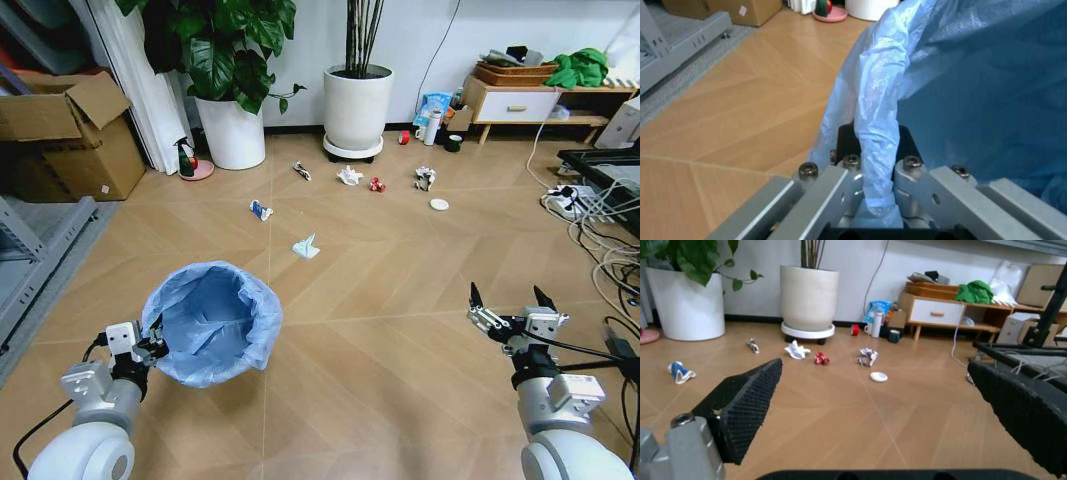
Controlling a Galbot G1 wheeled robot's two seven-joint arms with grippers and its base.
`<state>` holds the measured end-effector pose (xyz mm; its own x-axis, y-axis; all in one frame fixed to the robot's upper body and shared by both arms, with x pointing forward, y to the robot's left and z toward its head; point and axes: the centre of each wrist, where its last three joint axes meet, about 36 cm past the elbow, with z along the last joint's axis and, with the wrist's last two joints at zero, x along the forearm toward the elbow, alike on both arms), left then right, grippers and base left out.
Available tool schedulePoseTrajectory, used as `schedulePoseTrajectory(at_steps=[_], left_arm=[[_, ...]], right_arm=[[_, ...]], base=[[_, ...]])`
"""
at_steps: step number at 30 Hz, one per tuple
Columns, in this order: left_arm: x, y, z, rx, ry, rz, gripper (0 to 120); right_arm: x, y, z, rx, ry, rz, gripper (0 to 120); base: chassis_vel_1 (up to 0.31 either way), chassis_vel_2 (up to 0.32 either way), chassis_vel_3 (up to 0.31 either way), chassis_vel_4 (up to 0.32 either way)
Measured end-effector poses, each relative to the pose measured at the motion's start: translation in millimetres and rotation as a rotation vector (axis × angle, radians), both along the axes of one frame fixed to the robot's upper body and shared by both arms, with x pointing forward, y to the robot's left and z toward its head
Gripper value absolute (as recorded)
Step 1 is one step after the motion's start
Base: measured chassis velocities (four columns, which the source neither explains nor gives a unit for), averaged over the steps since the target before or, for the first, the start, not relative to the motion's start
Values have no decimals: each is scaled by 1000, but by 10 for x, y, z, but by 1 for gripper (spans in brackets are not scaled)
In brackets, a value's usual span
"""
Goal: Pick up the trash bin and place the garbage on the floor into it.
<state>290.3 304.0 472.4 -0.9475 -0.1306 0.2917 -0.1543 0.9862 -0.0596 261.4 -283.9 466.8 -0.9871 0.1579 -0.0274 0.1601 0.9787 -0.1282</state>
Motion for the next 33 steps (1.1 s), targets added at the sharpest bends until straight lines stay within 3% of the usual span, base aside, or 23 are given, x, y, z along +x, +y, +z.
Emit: schedulePoseTrajectory(at_steps=[33], left_arm=[[-11, -55, -14, 6, -2, -16, 0]], right_arm=[[19, 9, -50, -6, -3, 22, 100]], base=[[-104, 233, 107, -229]])
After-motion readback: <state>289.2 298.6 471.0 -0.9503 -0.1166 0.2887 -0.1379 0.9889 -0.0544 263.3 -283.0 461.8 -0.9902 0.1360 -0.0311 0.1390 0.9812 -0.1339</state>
